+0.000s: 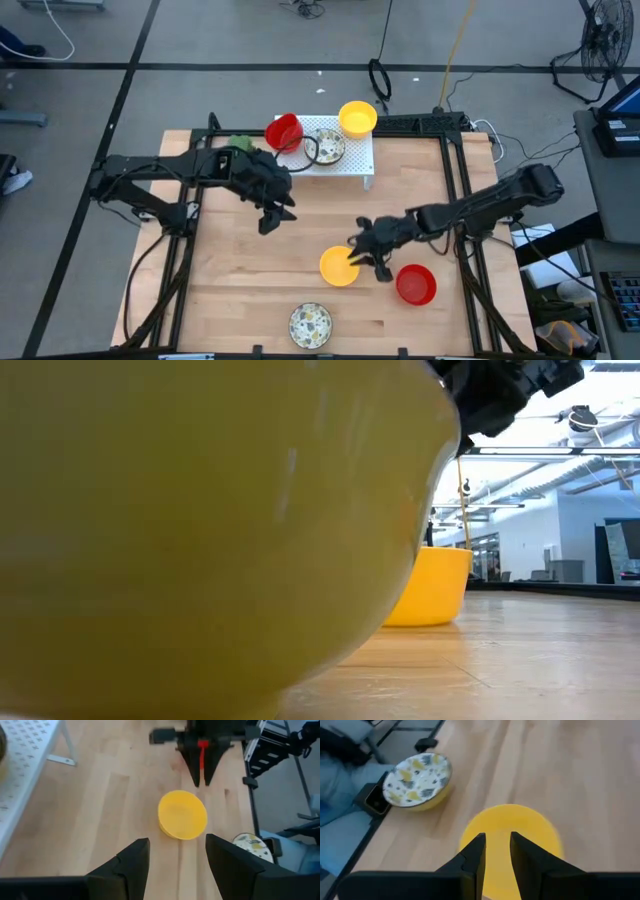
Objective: Pick & Place Mini bowls
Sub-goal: Stack the yellow bowl on the yellow bowl on the shelf
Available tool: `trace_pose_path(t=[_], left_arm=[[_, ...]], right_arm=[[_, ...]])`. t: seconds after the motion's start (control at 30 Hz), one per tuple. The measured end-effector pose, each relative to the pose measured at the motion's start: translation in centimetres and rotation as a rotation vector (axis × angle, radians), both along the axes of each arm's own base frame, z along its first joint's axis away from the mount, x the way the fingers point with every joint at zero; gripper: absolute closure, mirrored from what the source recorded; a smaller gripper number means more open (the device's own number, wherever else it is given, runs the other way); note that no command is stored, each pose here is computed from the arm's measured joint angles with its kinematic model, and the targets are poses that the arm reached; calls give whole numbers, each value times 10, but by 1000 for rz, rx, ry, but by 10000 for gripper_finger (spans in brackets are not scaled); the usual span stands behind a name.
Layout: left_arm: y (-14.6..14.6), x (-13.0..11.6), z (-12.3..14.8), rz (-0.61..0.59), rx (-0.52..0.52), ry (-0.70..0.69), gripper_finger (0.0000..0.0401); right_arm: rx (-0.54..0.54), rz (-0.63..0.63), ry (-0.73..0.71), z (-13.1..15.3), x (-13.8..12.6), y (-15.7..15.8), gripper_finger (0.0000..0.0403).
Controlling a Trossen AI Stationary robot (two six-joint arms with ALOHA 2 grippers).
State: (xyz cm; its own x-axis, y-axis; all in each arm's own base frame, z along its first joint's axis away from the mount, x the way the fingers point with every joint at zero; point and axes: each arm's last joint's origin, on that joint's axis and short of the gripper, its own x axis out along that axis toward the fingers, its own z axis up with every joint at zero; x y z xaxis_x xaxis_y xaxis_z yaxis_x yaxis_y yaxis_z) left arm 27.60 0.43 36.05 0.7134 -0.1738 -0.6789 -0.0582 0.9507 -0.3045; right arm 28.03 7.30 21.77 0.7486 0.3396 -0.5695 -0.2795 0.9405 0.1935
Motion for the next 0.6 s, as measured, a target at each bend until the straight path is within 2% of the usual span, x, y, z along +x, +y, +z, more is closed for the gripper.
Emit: trace_pose_path(t=[0.2,0.4,0.6], left_arm=[[-10,0,0,1,-35,9,203],[-23,-1,0,-12,-70,20,203],[-35,-2,0,-3,-83,30,203]], right_arm=[[-34,72,89,-34,9,22,327],[-42,85,110,-51,13,37,327],[-146,89,128,-69,14,46,327]])
